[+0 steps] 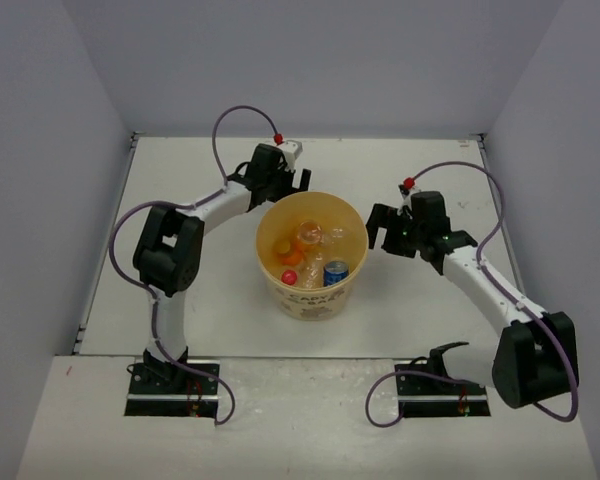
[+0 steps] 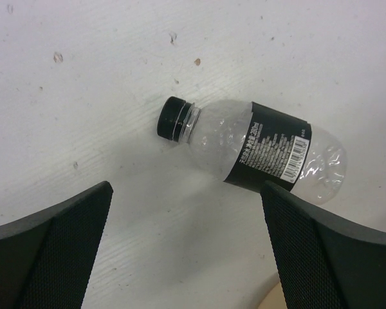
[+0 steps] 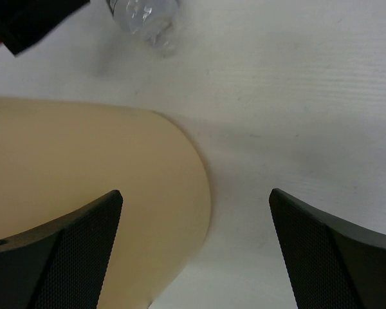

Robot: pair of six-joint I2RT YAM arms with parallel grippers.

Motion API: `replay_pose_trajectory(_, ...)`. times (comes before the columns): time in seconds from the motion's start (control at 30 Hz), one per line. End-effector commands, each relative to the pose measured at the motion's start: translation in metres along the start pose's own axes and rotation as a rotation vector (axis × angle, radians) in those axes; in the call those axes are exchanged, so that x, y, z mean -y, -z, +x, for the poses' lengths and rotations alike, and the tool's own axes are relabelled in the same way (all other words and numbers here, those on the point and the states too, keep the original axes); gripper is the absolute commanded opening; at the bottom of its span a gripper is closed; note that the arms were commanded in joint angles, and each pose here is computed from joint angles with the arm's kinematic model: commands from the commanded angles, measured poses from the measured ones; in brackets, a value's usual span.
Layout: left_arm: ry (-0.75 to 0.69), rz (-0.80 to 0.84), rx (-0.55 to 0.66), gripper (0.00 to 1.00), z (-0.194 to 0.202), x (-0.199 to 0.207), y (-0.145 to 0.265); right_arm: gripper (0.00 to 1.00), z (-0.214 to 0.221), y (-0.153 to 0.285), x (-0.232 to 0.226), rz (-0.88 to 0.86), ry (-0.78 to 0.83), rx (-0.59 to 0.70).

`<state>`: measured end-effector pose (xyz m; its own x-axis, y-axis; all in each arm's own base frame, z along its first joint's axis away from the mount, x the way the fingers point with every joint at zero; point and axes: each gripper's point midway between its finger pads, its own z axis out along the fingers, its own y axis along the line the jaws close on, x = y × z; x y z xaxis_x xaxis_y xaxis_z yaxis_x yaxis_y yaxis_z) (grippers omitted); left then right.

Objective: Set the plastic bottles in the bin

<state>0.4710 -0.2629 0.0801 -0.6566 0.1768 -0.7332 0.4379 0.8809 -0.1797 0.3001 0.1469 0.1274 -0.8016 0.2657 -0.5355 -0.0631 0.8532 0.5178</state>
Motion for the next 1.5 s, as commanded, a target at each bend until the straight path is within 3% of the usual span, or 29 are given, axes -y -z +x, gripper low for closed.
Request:
replay_pose_trajectory(0.0, -0.022, -0.003, 0.067, 1.00, -0.025, 0.004, 0.016, 0.99, 0.046, -0.013, -0.037, -0.080, 0.023, -0.112)
replay_pose_trajectory(0.33, -0.041, -0.055, 0.087, 1.00, -0.050, -0.001, 0.032, 0.99, 0.093, -0.035, -0.143, -0.257, 0.120, -0.237)
replay_pose_trajectory(0.57, -0.045, -0.082, 0.092, 1.00, -0.053, -0.005, 0.040, 0.99, 0.097, -0.050, -0.178, -0.303, 0.188, -0.276)
replay_pose_trajectory(0.8, -0.034, -0.077, 0.068, 1.00, -0.047, -0.005, 0.034, 0.99, 0.059, -0.043, -0.143, -0.159, 0.196, -0.135)
replay_pose_trajectory(1.07, 0.073, -0.013, 0.056, 1.00, -0.044, 0.010, 0.015, 0.99, -0.002, -0.012, -0.058, 0.019, 0.077, 0.060)
replay_pose_trajectory(1.23, 0.171, 0.013, 0.026, 1.00, -0.037, 0.018, -0.011, 0.99, -0.013, 0.008, -0.026, 0.093, 0.053, 0.145)
replay_pose_trajectory(1.47, 0.188, -0.001, -0.043, 1.00, -0.015, 0.024, -0.040, 0.99, -0.019, 0.019, 0.003, 0.152, 0.049, 0.194)
